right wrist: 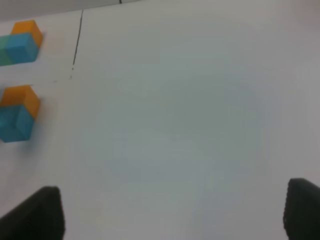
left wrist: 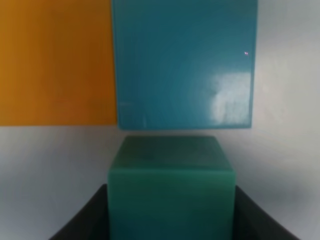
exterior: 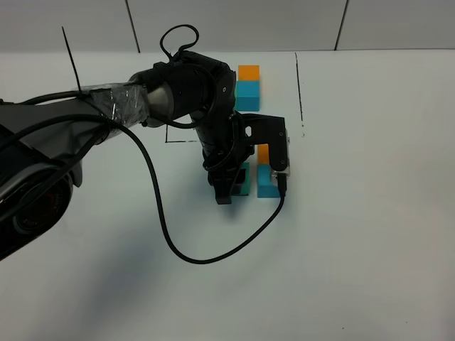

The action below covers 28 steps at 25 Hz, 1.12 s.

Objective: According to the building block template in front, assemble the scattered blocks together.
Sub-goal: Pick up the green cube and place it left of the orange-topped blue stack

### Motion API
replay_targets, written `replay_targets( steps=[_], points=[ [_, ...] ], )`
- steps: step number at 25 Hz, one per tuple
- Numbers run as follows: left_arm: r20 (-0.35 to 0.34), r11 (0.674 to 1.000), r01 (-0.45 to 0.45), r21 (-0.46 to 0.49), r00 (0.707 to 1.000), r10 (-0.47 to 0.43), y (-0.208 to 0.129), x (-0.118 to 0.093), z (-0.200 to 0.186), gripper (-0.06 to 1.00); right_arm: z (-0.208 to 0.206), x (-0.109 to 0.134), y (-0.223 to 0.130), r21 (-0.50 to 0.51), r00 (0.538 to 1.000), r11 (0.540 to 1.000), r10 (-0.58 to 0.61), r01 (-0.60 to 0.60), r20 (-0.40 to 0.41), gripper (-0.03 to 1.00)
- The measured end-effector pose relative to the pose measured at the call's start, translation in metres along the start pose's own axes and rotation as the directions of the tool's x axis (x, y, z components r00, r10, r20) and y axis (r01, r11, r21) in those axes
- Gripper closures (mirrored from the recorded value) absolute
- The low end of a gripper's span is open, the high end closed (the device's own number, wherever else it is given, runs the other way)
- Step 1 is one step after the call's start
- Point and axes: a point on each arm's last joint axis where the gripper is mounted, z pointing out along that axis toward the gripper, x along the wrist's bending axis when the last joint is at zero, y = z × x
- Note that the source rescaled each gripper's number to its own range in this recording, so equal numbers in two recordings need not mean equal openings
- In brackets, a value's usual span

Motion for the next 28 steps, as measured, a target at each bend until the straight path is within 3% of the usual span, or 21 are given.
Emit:
replay_targets(
  steps=[28],
  points=[
    [0.015, 0.999, -0.003, -0.034, 1.0, 0.004, 0.0027, -0.0011, 0.0008, 0.94, 0.0, 0.0, 0.0, 0.0, 1.0, 1.0, 0.0, 0.0, 0.0, 0.2]
  ],
)
